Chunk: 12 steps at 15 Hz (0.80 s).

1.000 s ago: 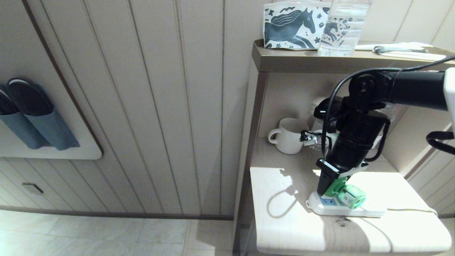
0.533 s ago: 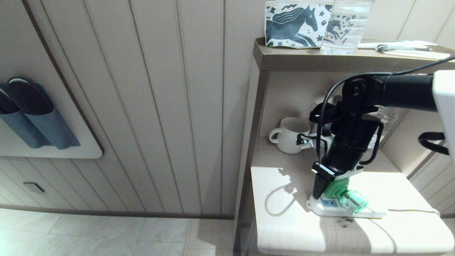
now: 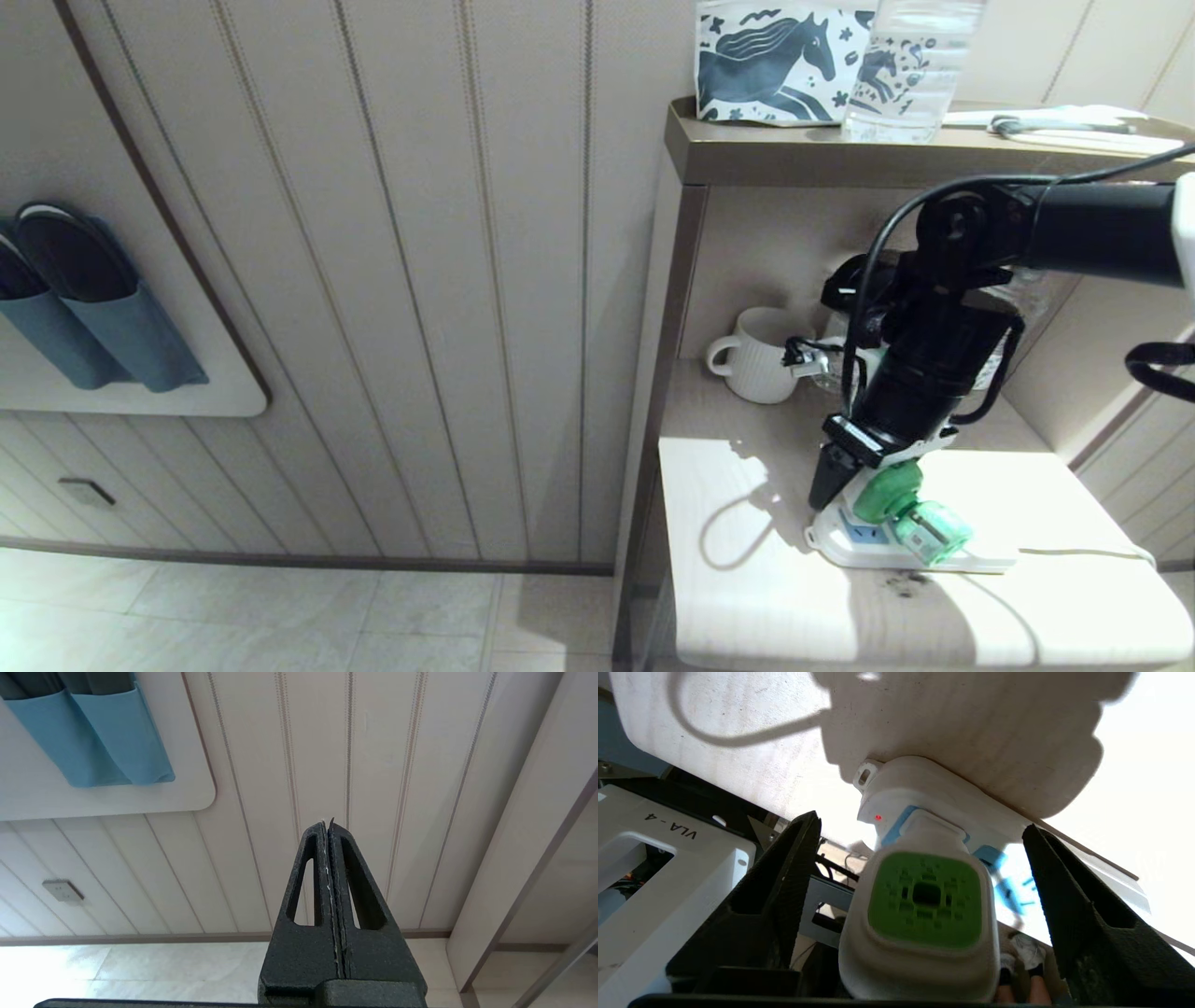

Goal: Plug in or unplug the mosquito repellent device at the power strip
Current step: Hold the socket with your left hand and unplug it with your right hand

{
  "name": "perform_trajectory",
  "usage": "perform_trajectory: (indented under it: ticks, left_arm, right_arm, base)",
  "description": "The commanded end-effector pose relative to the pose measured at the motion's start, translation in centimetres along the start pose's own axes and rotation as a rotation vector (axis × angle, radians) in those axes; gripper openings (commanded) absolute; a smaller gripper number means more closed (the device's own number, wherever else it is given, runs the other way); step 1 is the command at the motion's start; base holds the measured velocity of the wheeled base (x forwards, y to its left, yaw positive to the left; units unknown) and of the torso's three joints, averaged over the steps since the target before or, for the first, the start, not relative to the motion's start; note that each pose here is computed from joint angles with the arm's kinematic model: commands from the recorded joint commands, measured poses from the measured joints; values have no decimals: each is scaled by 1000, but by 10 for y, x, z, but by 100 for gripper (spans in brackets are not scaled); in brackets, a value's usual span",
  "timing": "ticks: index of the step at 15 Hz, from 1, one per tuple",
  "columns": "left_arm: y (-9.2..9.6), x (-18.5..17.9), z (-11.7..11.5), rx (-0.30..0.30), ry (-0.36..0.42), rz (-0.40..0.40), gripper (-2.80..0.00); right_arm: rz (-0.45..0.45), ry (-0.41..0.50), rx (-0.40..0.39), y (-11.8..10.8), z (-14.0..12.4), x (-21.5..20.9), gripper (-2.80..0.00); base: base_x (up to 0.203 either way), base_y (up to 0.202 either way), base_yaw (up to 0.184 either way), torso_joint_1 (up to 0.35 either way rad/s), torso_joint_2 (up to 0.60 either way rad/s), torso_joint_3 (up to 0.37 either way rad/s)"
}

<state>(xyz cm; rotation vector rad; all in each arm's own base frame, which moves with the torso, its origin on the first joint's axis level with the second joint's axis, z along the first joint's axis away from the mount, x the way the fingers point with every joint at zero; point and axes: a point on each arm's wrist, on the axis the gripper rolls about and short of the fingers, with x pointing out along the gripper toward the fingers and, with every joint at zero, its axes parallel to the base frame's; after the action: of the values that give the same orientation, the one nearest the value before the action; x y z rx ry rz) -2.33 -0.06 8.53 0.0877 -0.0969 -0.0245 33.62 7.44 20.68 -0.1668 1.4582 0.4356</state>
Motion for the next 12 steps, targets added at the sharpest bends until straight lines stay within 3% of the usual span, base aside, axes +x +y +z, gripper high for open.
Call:
perform_trajectory:
  ticks: [1, 4, 5, 12]
  left_arm:
    - [0, 0, 0, 1, -1, 1, -280]
    - [0, 0, 0, 1, -1, 0, -280]
    - [0, 0, 0, 1, -1, 1, -280]
    - [0, 0, 0, 0, -1, 1, -280]
  right_arm:
    - [-9, -44, -8, 4, -8, -17, 0]
    - [-22, -99, -17, 7, -17, -34, 0]
    - [-25, -115, -19, 9, -21, -40, -280]
    - [-46, -265, -69, 33, -61, -93, -280]
  base:
    - [0, 0, 0, 0, 0, 0]
    - [0, 0, 0, 0, 0, 0]
    - [0, 0, 0, 0, 0, 0]
    - [0, 0, 0, 0, 0, 0]
